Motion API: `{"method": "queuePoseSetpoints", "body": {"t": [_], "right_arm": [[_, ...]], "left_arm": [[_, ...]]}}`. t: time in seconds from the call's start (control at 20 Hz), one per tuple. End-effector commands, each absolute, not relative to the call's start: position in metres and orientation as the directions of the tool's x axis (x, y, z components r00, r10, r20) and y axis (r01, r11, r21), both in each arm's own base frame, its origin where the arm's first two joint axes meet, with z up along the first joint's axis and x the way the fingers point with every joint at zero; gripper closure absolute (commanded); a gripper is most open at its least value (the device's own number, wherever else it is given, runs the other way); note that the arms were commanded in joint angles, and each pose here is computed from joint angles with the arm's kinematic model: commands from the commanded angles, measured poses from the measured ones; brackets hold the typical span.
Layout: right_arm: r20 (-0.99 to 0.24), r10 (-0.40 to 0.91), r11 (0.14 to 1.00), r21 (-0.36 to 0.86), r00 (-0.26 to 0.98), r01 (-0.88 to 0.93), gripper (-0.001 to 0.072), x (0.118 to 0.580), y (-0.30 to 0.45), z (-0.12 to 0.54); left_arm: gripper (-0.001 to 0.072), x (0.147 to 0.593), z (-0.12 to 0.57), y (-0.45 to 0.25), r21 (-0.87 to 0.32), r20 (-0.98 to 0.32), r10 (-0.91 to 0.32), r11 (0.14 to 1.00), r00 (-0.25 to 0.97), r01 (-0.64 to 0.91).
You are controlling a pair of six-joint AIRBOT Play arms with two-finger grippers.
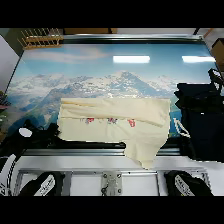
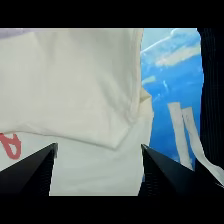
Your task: Fold the clothes and pants, and hang the long-sleeved shirts on hangers.
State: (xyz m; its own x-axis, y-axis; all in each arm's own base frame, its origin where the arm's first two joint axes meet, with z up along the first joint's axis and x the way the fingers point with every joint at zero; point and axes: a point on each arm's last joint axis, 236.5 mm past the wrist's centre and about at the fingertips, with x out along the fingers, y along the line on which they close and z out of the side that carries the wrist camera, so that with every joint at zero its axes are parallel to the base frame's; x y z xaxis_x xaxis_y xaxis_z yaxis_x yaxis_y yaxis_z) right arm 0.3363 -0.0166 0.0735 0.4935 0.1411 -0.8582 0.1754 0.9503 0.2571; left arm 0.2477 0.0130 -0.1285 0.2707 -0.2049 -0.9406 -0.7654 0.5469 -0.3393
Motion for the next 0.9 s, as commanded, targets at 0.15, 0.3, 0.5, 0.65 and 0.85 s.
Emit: {"method": "queuePoseSetpoints", "body": {"t": [0.15,0.3,0.5,0.65,0.85], "right_arm": [[-0.951,0.209,0.916,0.271,0.227,0.296,0.0144,0.261,-0.023,-0.005],[-0.954,0.293,0.865,0.296,0.071,0.406,0.0144,0.207,-0.009,-0.064],[-0.894,0.446,0.787,0.413,0.039,0.458,0.0145,0.178,0.037,-0.099],[-0.885,0.466,0.796,0.421,0.005,0.436,0.0146,0.166,0.057,-0.111],[-0.894,0.448,0.838,0.42,0.001,0.35,0.0146,0.169,0.074,-0.115]], "left_arm": [[0.0702,0.267,-0.097,0.001,-0.399,-0.91,-0.192,0.641,0.367,-0.656],[0.0702,0.267,-0.076,-0.002,-0.424,-0.891,-0.192,0.673,0.411,-0.606],[0.0701,0.268,-0.065,-0.002,-0.442,-0.876,-0.187,0.679,0.444,-0.587],[0.0702,0.269,-0.064,-0.001,-0.444,-0.874,-0.185,0.678,0.449,-0.585],[0.0702,0.271,-0.063,-0.001,-0.446,-0.872,-0.181,0.678,0.455,-0.585]]}}
